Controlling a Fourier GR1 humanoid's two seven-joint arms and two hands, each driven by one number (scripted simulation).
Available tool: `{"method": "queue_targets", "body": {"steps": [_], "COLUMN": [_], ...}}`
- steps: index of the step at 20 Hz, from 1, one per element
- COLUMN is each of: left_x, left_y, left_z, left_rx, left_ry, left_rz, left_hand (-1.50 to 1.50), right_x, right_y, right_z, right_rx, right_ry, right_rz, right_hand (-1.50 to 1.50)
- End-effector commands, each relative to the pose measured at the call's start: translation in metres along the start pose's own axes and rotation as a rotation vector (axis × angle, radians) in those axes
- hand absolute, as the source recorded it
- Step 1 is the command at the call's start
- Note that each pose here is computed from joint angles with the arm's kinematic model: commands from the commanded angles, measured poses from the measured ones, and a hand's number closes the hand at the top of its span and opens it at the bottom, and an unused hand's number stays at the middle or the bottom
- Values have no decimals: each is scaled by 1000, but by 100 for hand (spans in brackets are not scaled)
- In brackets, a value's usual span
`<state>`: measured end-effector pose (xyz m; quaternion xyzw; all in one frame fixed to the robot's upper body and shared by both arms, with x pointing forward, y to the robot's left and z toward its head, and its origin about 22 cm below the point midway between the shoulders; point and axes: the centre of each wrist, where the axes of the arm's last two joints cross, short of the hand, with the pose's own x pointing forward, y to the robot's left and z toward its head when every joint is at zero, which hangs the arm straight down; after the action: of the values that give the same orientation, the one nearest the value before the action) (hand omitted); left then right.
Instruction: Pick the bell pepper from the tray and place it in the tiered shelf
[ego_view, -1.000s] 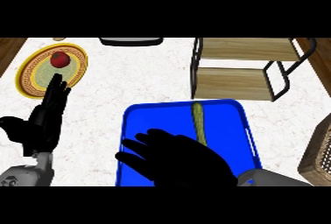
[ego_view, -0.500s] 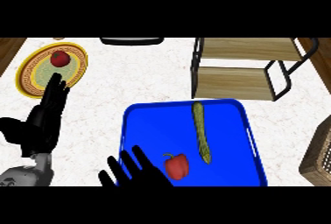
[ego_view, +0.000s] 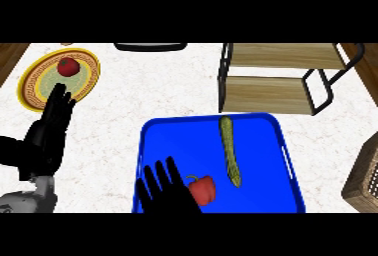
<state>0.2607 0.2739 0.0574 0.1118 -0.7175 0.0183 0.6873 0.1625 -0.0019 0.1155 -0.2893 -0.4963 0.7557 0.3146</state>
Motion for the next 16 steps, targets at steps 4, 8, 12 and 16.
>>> {"method": "queue_targets", "body": {"steps": [4,8,12,16], "left_x": [8,21,2,-11], "left_y": [-13,-10,7,2], "left_z": [3,-6,11,6], "left_rx": [-6,-17,-26,9], "left_ry": [9,4,3,9], "left_rz": [8,7,15,-4], "left_hand": [0,0,0,0], "right_x": [8,-4,-14,-30], "right_y": [9,17,38,52], "right_z": [-20,-17,-26,-12], "right_rx": [31,39,51,51], "right_ry": [132,127,139,135], "right_rz": [22,23,41,34], "right_hand": [-150,-150,-150,-150]}}
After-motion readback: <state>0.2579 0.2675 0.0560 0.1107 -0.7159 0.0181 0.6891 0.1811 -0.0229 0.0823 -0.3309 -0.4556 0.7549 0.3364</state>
